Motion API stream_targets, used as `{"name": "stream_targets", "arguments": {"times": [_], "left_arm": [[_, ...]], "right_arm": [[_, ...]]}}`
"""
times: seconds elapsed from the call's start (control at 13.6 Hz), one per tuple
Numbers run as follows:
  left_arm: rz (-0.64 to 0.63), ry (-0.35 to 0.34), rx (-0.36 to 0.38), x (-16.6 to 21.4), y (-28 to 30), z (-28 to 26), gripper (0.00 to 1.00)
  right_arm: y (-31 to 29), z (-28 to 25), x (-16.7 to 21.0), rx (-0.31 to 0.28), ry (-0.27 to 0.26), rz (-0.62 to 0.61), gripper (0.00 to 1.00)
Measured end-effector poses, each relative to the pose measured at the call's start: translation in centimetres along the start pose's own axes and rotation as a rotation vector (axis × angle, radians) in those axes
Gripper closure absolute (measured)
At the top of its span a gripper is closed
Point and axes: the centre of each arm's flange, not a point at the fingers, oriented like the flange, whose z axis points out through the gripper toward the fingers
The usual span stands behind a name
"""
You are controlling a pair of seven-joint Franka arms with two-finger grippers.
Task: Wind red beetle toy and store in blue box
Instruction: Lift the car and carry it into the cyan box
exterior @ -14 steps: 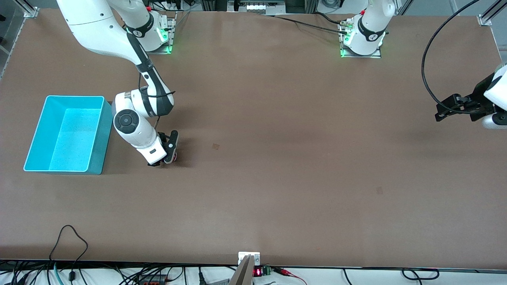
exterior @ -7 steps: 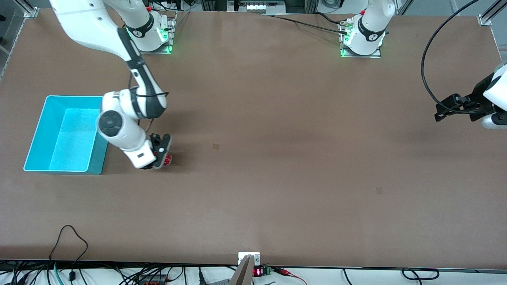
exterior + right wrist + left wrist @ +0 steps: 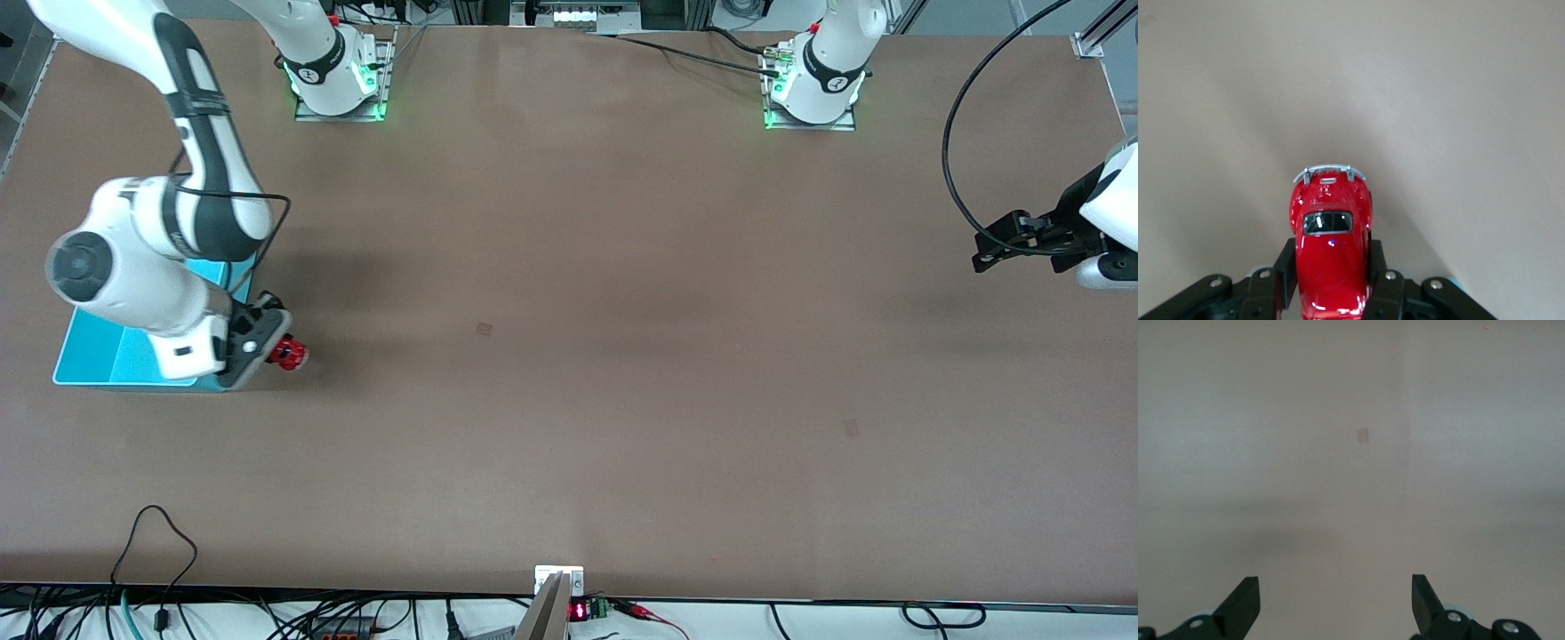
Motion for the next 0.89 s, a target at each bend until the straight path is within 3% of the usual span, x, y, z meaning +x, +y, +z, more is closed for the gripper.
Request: {"name": "stream_targets", "arguments": {"times": [0.44,0.89], "left_arm": [[0.003,-0.004,0.0,-0.1,0.2,-0.1,0.0],[0.013,-0.003,-0.001,-0.2,0.7,-0.2,0.0]], "right_arm": [[5.1,-1.5,-9.2,0.028,-0.011,0.325,0.55],[2.5,0.0,-16.3,0.078,-0.06,0.613,0.55]]}}
